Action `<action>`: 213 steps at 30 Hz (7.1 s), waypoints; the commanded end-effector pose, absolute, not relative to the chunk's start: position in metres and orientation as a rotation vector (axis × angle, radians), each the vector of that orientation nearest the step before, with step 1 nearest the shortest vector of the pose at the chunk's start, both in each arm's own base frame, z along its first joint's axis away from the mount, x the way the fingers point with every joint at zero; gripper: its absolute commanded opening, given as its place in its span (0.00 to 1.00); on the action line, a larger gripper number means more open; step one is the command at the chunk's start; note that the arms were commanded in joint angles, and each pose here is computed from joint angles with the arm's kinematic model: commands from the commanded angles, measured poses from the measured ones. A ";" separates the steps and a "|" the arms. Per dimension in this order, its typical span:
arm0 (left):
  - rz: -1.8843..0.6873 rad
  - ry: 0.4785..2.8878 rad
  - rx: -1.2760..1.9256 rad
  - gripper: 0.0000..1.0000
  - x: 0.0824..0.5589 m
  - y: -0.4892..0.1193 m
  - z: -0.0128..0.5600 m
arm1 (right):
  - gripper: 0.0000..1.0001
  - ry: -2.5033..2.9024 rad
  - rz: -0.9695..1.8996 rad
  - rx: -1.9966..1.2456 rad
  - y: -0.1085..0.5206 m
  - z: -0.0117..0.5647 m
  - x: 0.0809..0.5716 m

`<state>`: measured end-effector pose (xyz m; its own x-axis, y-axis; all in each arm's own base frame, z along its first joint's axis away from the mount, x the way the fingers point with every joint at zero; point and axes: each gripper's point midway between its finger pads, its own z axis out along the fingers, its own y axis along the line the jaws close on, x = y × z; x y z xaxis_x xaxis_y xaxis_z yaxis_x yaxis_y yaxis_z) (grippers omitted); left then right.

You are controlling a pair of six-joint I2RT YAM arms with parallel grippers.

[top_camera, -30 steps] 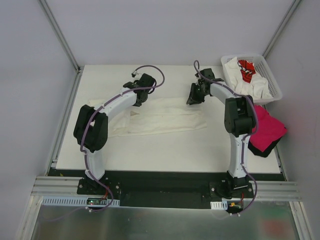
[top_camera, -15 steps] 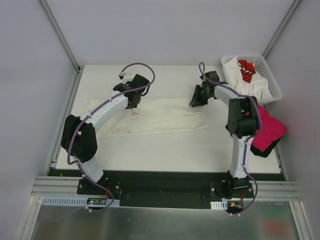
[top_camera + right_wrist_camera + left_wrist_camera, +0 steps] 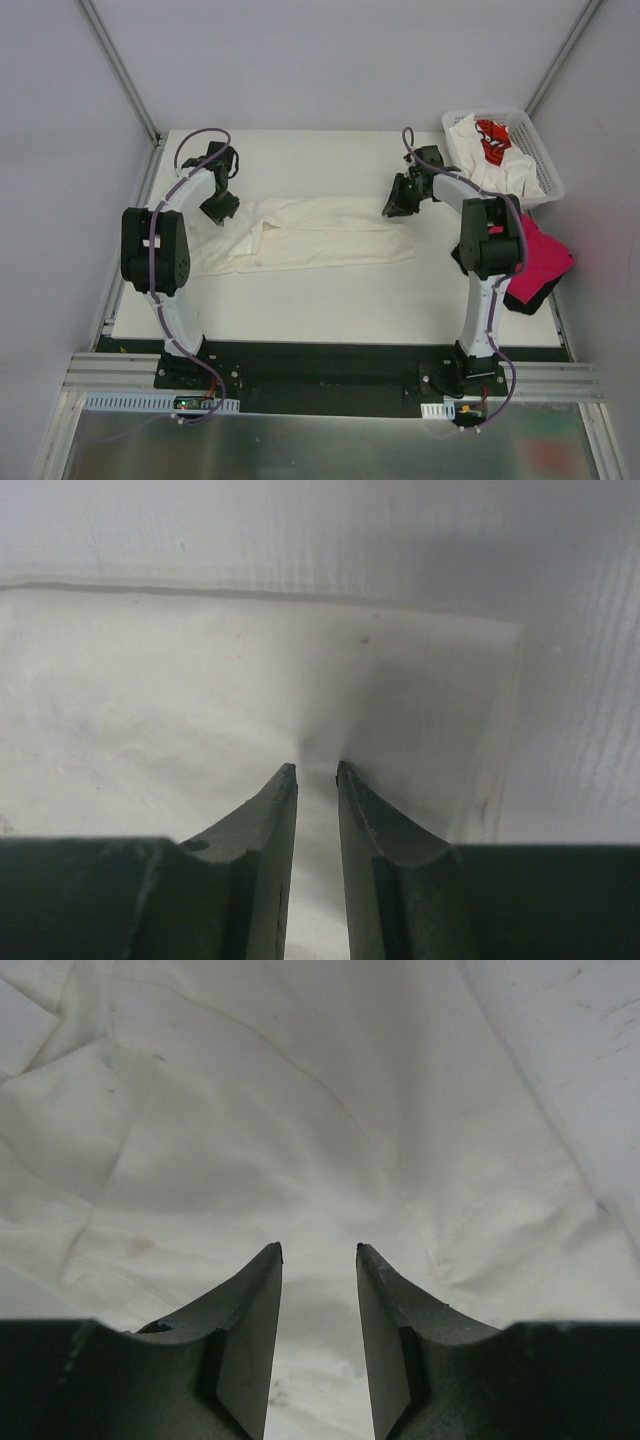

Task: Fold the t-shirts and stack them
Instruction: Rotate the tshirt 90 degrees

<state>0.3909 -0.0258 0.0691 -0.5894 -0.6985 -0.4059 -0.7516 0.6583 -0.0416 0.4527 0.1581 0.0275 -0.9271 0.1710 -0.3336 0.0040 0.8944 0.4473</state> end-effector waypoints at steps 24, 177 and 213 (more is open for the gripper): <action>0.093 2.400 -1.586 0.32 0.356 -0.006 0.027 | 0.27 2.732 0.711 0.170 0.146 0.025 0.443; -0.265 2.567 -0.651 0.34 0.570 -0.075 0.056 | 0.06 2.921 0.826 -0.240 0.250 0.056 0.182; -0.167 2.368 -0.560 0.45 0.428 -0.114 0.212 | 0.31 2.630 0.735 -0.182 0.239 0.120 0.352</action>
<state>0.4534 -0.1319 0.2220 -0.7099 -0.3725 -0.5978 -0.2257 0.9243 -0.3078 0.3242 0.2085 0.1044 -0.9216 0.0277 -0.3872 -0.1377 0.9093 0.3927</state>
